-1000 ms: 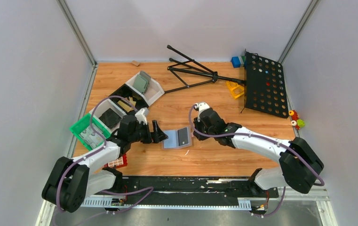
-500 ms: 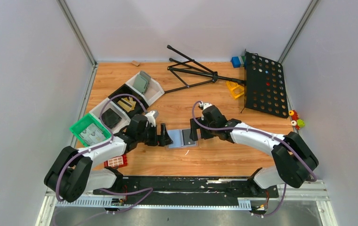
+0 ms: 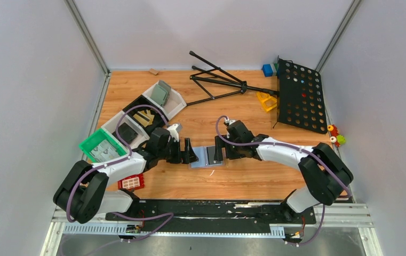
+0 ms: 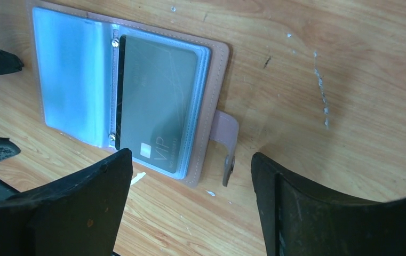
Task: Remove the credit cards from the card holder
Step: Pick up the card holder from the center of the board.
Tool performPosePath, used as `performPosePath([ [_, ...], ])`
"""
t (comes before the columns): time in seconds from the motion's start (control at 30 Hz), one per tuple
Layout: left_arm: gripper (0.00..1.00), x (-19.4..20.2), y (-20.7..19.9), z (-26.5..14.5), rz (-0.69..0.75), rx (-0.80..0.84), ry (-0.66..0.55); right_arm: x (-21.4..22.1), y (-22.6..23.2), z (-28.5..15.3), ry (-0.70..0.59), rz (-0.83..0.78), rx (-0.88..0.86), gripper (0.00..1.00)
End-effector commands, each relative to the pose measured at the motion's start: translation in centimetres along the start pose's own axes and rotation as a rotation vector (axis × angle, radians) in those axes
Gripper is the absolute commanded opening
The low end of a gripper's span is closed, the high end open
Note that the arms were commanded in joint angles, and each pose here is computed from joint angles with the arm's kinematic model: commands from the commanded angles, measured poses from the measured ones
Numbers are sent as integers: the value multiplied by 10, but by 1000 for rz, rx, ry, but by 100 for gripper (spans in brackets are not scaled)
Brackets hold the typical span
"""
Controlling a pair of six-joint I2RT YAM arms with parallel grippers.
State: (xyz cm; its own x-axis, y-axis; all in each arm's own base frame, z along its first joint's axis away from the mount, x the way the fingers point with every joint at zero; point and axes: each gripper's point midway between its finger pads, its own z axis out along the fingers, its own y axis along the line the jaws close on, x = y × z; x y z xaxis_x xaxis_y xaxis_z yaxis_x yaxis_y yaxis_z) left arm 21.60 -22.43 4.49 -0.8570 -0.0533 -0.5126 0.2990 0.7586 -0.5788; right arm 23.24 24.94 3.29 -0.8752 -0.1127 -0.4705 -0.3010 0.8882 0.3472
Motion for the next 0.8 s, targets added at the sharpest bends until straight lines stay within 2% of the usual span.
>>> performPosePath([
  [0.0,100,-4,-5,2,8,13,-8,-11,15,6,-9,17,-56,74],
  [0.17,100,-9,-7,0,11,12,-21,-15,18,6,-3,-13,-67,42],
  [0.27,100,-13,-9,-3,18,10,-36,-18,19,2,-23,-24,-69,26],
  [0.43,100,-14,-9,-5,24,4,-40,-20,20,-2,-28,-40,-90,19],
  [0.6,100,-12,-9,-4,20,4,-29,-22,23,-5,-33,-49,-103,1],
  [0.77,100,-15,-9,-7,29,0,-40,-26,25,-10,-51,-52,-115,0],
])
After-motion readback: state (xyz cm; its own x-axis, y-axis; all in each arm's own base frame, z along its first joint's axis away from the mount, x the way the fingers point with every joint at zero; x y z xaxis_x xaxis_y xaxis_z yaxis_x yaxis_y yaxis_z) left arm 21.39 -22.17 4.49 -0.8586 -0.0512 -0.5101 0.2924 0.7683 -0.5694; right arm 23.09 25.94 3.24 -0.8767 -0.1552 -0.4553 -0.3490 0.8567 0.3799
